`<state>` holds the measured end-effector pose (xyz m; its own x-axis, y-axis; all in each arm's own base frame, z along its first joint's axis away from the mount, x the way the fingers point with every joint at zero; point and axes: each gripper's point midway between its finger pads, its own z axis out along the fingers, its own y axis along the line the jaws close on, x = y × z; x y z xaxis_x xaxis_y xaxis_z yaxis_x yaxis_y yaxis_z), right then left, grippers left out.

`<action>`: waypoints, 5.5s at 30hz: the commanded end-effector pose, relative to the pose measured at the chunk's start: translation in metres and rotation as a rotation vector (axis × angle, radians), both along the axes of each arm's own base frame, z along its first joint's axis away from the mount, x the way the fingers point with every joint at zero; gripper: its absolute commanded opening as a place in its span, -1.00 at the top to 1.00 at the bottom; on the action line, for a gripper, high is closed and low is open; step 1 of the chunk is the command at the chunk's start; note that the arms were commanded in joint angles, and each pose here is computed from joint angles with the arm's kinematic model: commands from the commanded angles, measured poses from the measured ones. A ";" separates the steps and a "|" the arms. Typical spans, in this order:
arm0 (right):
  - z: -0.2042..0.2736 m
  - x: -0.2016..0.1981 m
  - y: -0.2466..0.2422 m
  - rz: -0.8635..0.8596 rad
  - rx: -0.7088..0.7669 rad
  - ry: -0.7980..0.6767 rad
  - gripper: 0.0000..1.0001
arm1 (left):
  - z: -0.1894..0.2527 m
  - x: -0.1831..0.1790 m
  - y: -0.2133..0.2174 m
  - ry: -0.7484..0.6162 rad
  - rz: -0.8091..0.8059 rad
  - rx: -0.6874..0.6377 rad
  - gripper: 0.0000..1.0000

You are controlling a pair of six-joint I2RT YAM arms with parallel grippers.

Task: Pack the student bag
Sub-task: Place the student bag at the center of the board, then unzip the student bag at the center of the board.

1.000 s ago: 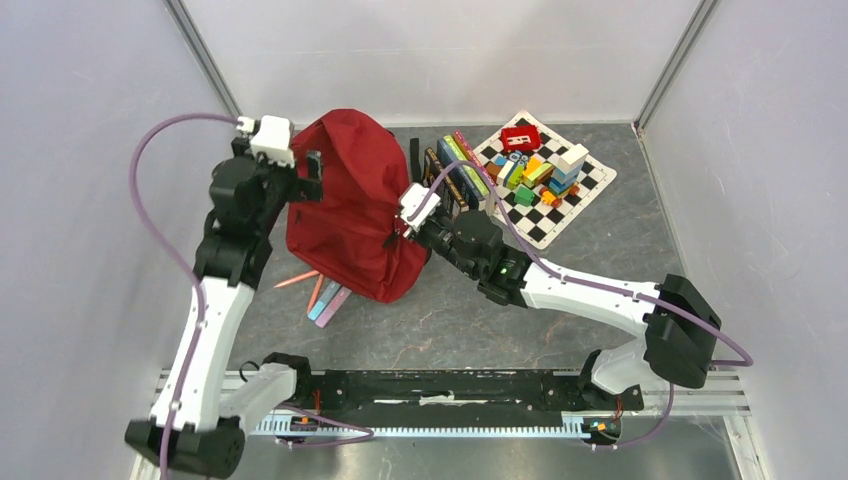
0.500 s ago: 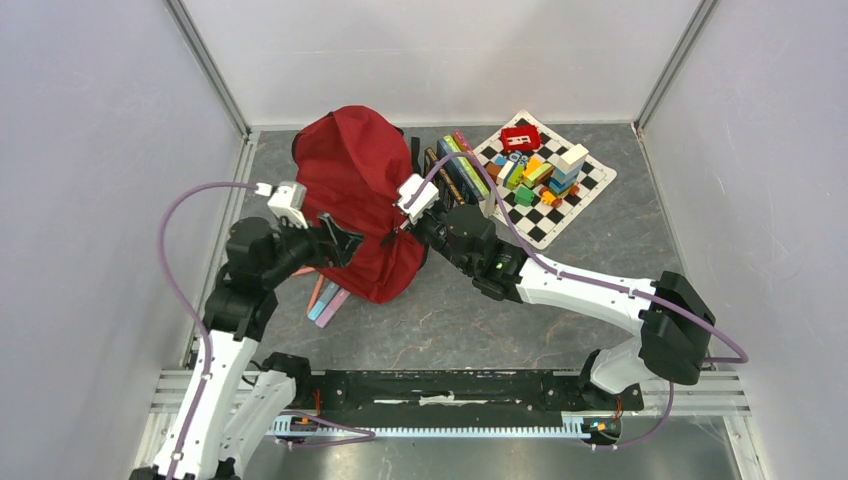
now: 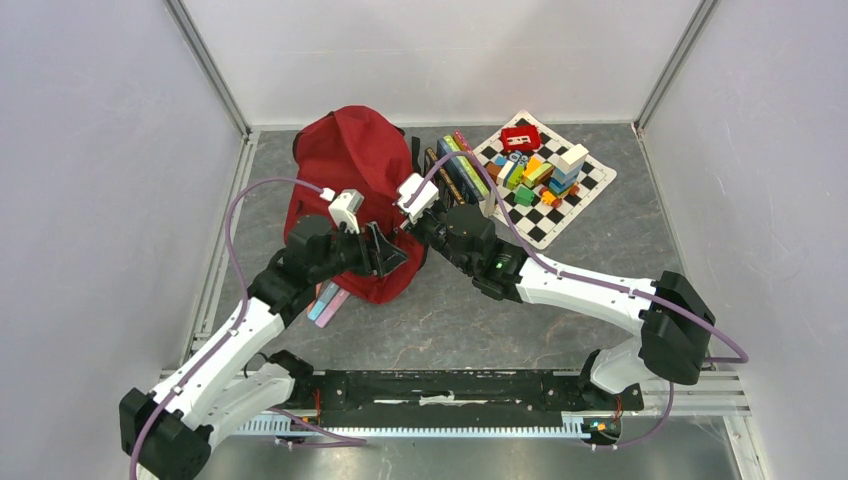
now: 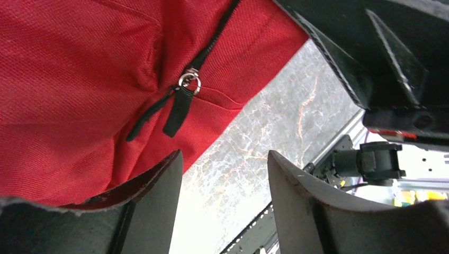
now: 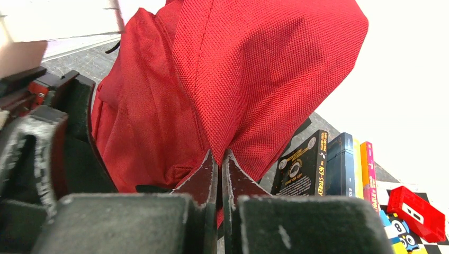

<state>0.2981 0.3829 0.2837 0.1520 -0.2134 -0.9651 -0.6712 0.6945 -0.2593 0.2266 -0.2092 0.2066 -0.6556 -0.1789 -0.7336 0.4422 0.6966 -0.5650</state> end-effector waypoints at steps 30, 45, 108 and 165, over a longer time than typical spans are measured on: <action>0.025 -0.012 0.016 0.105 0.044 -0.058 1.00 | 0.041 0.049 0.008 -0.139 0.220 0.023 0.96; 0.009 -0.020 0.014 0.156 -0.040 -0.086 1.00 | 0.093 0.048 0.013 -0.230 0.182 0.084 0.96; -0.004 -0.037 -0.010 0.229 -0.055 -0.037 -0.83 | 0.038 -0.024 0.104 0.009 0.376 0.353 -0.99; -0.137 -0.118 0.110 0.624 -0.103 0.709 0.94 | -0.125 -0.014 0.211 0.380 1.114 0.018 -0.95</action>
